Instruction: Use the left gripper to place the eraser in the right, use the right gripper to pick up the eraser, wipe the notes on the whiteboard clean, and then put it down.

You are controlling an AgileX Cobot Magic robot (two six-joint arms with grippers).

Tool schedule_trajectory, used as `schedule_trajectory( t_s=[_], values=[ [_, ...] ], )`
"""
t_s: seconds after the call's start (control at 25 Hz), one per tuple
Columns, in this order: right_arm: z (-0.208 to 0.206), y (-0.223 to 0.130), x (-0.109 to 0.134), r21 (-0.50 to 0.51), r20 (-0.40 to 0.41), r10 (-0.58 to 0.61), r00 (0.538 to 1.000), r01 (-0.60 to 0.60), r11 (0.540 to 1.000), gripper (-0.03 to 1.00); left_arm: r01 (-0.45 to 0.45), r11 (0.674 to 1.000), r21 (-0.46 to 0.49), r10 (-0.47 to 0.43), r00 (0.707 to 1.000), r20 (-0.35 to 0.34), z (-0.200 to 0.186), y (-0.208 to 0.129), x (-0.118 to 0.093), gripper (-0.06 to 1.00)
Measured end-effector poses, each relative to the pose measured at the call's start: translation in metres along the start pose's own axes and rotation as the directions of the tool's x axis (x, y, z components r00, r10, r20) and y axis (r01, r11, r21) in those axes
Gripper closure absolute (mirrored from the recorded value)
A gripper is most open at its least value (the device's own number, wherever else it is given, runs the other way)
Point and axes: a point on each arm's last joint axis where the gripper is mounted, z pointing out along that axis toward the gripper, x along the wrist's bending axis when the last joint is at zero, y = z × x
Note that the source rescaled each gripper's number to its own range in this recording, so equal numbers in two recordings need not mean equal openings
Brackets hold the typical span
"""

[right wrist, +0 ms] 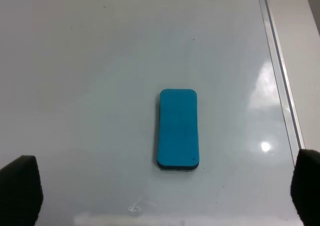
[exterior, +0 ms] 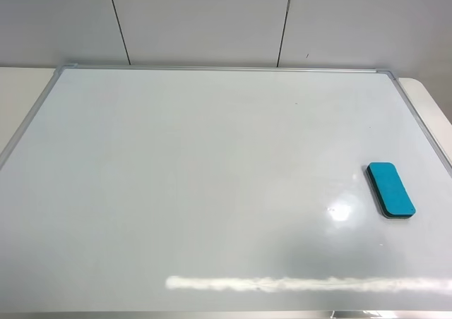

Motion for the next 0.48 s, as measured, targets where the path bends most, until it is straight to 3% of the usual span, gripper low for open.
schedule_trajectory(
  t_s=[0.48],
  values=[
    [0.0, 0.0, 0.0, 0.0, 0.0, 0.0, 1.0, 0.0, 1.0, -0.03, 0.0, 1.0, 0.0, 0.0, 1.0, 0.0, 0.0, 0.0, 0.0, -0.06]
  ],
)
